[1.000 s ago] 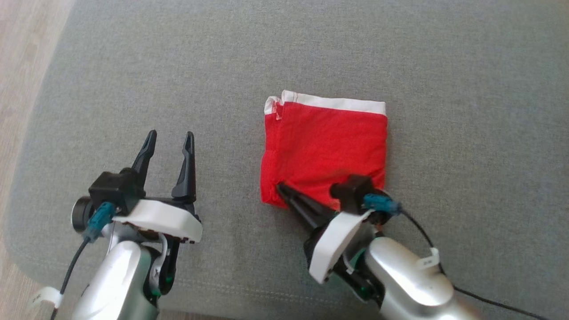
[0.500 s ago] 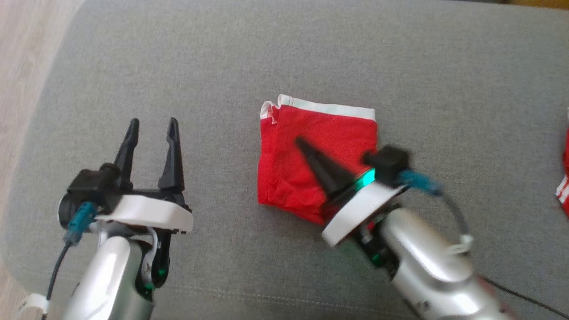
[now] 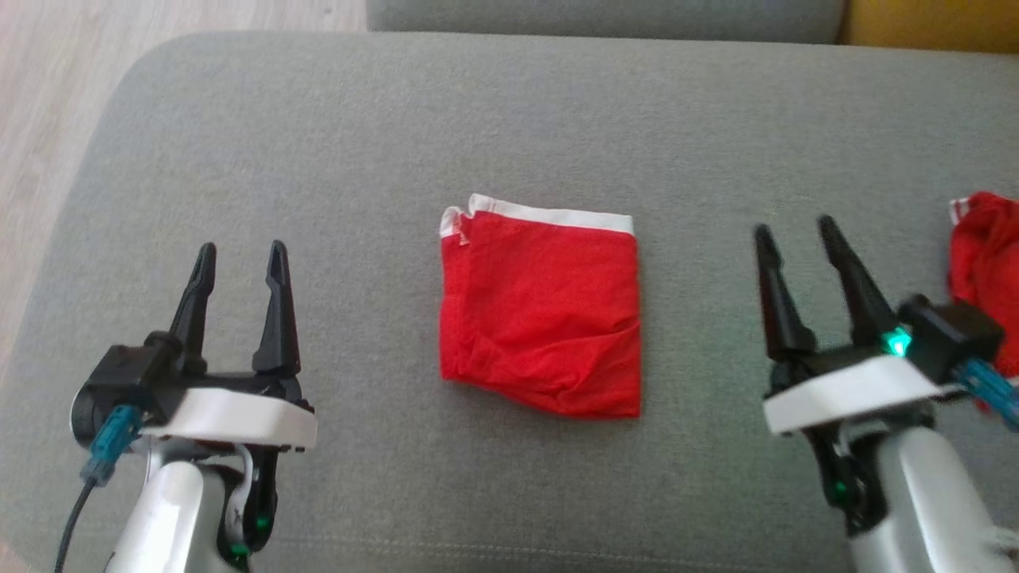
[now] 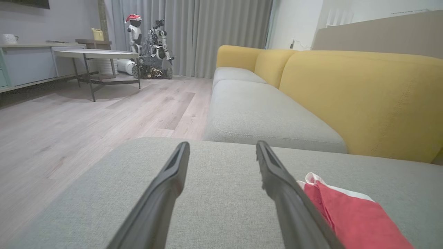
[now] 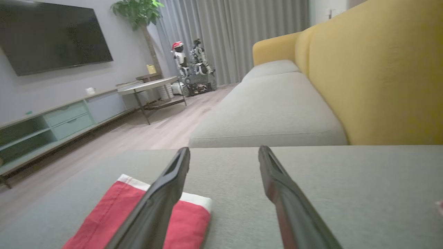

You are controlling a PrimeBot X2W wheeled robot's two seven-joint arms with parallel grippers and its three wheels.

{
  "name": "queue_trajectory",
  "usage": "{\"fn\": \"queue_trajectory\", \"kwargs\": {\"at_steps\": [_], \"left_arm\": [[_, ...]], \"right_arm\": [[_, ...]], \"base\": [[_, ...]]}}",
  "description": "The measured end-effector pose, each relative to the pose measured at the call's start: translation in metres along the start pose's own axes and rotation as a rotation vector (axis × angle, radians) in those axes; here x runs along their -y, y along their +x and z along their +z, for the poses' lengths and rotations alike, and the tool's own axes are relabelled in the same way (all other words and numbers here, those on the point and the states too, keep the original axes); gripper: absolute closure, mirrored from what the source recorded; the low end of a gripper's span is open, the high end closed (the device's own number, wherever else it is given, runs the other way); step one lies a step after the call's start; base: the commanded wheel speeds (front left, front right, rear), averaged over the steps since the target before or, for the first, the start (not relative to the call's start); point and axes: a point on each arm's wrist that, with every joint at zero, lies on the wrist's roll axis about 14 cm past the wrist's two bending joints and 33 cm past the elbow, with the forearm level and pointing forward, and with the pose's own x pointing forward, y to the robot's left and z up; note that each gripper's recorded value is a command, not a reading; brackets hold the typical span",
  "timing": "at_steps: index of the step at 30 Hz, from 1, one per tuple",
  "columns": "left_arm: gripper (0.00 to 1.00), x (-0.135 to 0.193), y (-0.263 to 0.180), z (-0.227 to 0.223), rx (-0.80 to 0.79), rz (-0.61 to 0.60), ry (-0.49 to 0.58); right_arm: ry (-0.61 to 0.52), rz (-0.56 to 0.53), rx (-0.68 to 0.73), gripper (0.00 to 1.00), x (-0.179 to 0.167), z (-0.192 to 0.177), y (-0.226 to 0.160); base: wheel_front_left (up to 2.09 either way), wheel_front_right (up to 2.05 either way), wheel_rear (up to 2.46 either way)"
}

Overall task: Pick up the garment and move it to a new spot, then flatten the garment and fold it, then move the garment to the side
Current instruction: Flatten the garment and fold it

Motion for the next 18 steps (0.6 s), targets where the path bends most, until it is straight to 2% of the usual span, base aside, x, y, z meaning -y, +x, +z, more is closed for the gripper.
{"fn": "queue_trajectory", "kwargs": {"at_steps": [6,18], "left_arm": [[0.00,0.003,-0.004,0.001,0.002,-0.027,0.009],[0.00,0.007,-0.049,-0.027,-0.099,-0.050,0.013]], "right_arm": [[-0.036,-0.102,-0.031,0.00,0.024,0.004,-0.033],[-0.043,-0.174,-0.063,0.00,0.027,0.007,-0.083]], "base": [[0.00,0.00,0.00],[0.00,0.00,0.00]]}}
